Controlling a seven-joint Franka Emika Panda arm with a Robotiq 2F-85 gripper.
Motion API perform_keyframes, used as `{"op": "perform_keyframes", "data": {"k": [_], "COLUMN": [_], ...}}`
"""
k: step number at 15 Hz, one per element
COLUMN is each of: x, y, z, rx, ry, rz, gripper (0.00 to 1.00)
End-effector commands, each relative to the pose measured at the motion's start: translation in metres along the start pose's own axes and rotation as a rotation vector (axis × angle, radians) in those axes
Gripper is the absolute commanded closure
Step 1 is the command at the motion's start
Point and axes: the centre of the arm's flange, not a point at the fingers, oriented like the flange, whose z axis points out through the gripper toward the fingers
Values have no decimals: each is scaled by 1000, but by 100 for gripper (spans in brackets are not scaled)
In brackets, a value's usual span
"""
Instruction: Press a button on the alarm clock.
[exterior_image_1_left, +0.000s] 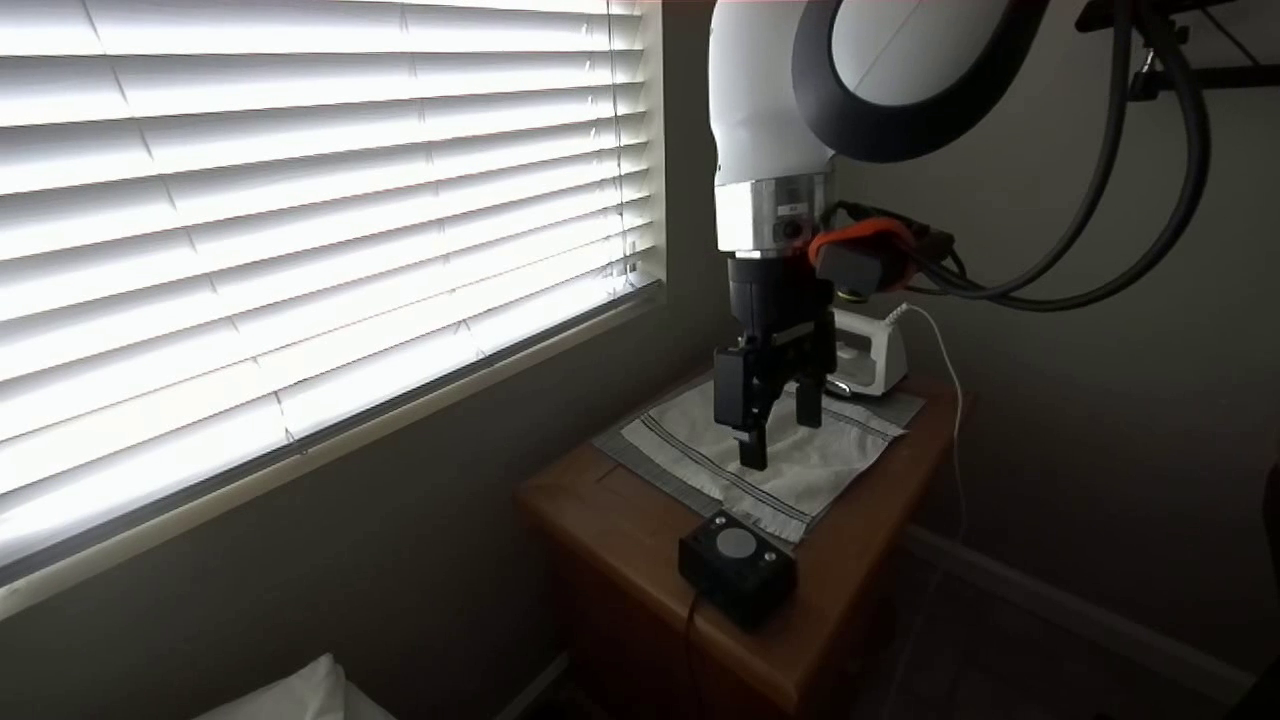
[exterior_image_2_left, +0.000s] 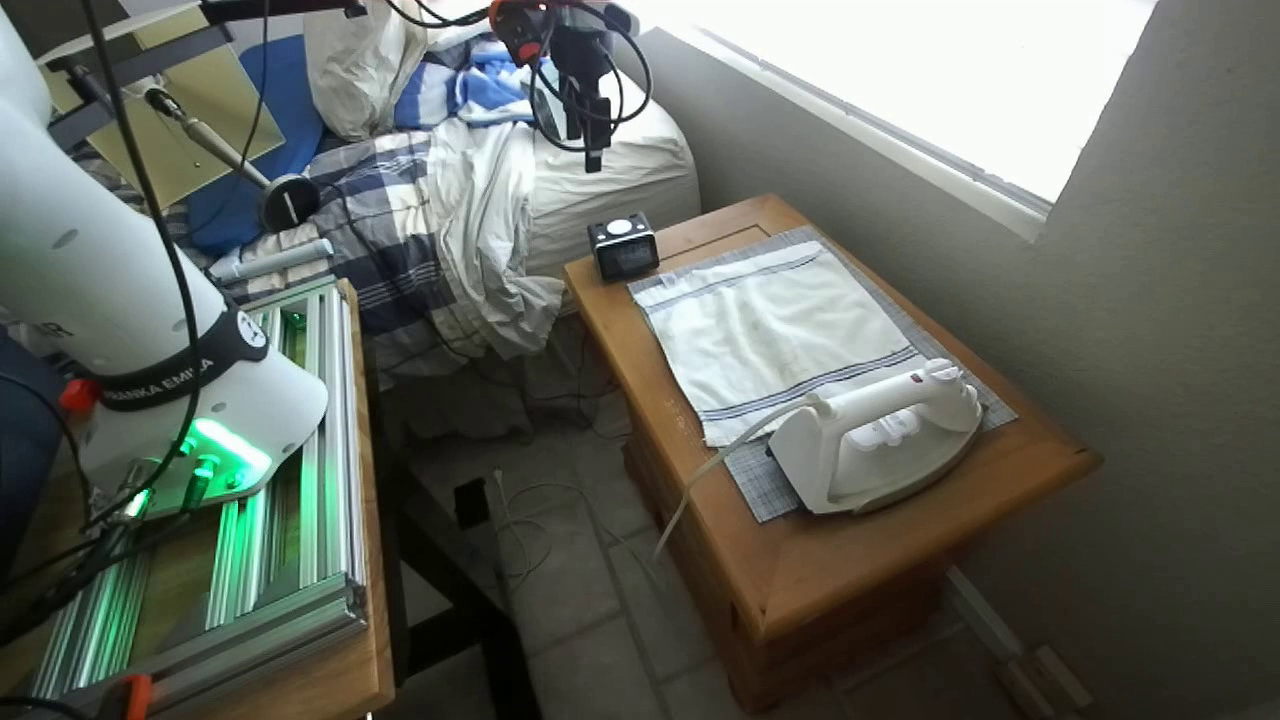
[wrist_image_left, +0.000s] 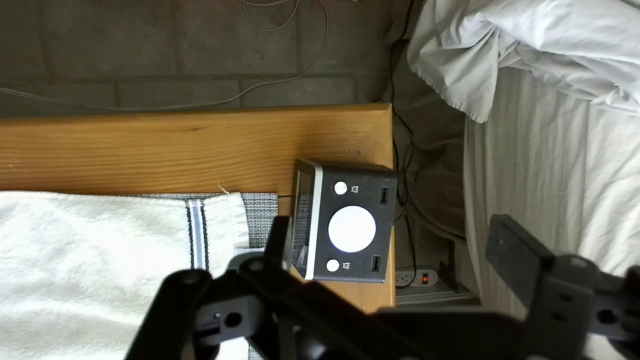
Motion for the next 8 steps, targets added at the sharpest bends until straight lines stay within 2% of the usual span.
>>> {"op": "perform_keyframes", "data": {"k": [1, 2, 8], "x": [24, 29, 56], "y": [0, 2, -4], "z": [24, 29, 69], "rx": [16, 25, 34], "ry": [0, 3, -18], "rz": [69, 85, 165], "gripper": [25, 26, 70]}}
